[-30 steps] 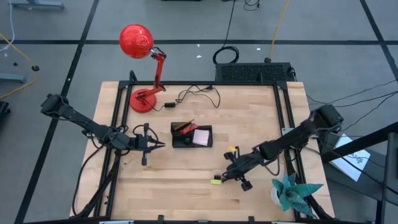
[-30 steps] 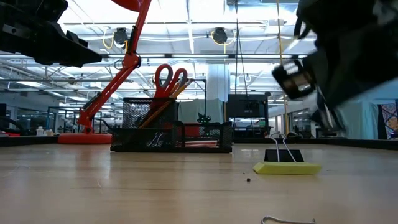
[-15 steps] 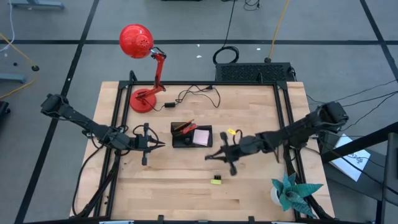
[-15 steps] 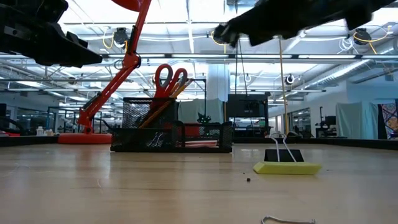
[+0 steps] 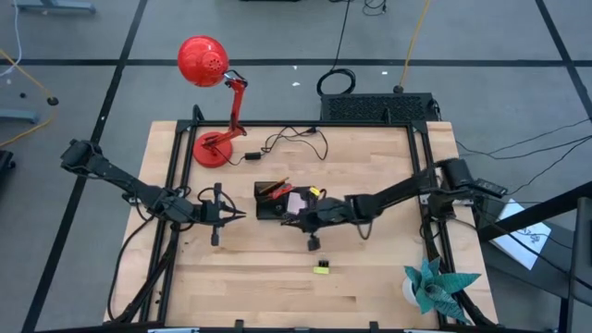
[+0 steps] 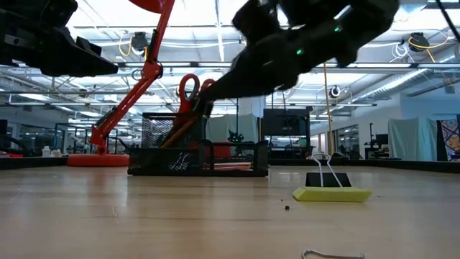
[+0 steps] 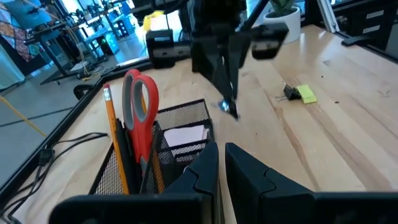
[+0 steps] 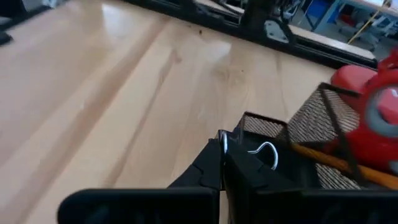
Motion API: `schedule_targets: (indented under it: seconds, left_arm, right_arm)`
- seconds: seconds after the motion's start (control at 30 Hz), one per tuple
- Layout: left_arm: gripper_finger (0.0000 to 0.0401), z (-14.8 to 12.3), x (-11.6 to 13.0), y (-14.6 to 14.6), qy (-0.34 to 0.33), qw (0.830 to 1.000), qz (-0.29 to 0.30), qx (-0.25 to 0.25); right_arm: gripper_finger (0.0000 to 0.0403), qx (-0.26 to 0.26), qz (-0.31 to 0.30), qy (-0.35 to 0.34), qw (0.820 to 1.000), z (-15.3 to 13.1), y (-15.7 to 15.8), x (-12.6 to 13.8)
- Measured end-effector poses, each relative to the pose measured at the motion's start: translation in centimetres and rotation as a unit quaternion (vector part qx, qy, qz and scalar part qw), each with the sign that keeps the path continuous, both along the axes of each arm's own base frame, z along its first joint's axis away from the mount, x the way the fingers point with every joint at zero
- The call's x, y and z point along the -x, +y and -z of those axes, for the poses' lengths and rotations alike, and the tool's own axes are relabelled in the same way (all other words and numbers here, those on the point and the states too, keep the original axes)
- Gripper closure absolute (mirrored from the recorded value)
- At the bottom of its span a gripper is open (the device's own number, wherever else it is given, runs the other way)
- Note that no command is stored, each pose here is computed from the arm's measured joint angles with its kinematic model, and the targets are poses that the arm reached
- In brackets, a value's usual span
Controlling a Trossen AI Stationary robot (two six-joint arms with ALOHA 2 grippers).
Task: Pick and place office supplies into organizer
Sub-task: Put the right binder clip into the desk organizer
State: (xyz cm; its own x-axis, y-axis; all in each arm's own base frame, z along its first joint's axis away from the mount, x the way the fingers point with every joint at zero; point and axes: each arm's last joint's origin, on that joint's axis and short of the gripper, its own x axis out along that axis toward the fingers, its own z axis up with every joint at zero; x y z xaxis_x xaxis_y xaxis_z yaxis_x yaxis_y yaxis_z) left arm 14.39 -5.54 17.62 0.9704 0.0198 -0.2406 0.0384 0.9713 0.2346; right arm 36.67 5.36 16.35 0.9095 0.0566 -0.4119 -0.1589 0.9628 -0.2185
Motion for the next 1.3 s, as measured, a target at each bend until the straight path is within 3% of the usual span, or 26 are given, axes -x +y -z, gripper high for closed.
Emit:
schedule_targets:
  seconds: [0.2,0.4,0.73,0.97,1.07,1.3]
  left_arm:
    - [0.0364,0.0,0.0,0.0,0.000,1.000,0.000,0.001]
    - [0.0364,0.1,0.0,0.0,0.003,1.000,0.001,-0.001]
    - [0.0364,0.1,0.0,0.0,0.004,1.000,0.002,-0.003]
    - [0.0364,0.1,0.0,0.0,0.004,1.000,0.002,-0.003]
    - [0.0364,0.1,0.0,0.0,0.003,1.000,0.002,-0.003]
    - [0.0364,0.0,0.0,0.0,0.001,1.000,0.002,-0.002]
  right_arm:
    - [0.0403,0.039,0.049,-0.017,0.998,0.3,-0.7,-2.7]
    - [0.0403,0.066,0.029,0.005,0.997,1.9,-1.0,-4.3]
    - [0.0403,0.097,0.068,0.005,0.993,2.2,-1.5,-4.5]
    - [0.0403,0.184,0.092,0.015,0.978,2.2,-0.1,-4.2]
    - [0.0403,0.218,0.083,0.018,0.972,2.2,0.8,-4.0]
    - [0.0403,0.245,0.065,0.016,0.967,2.4,1.5,-3.8]
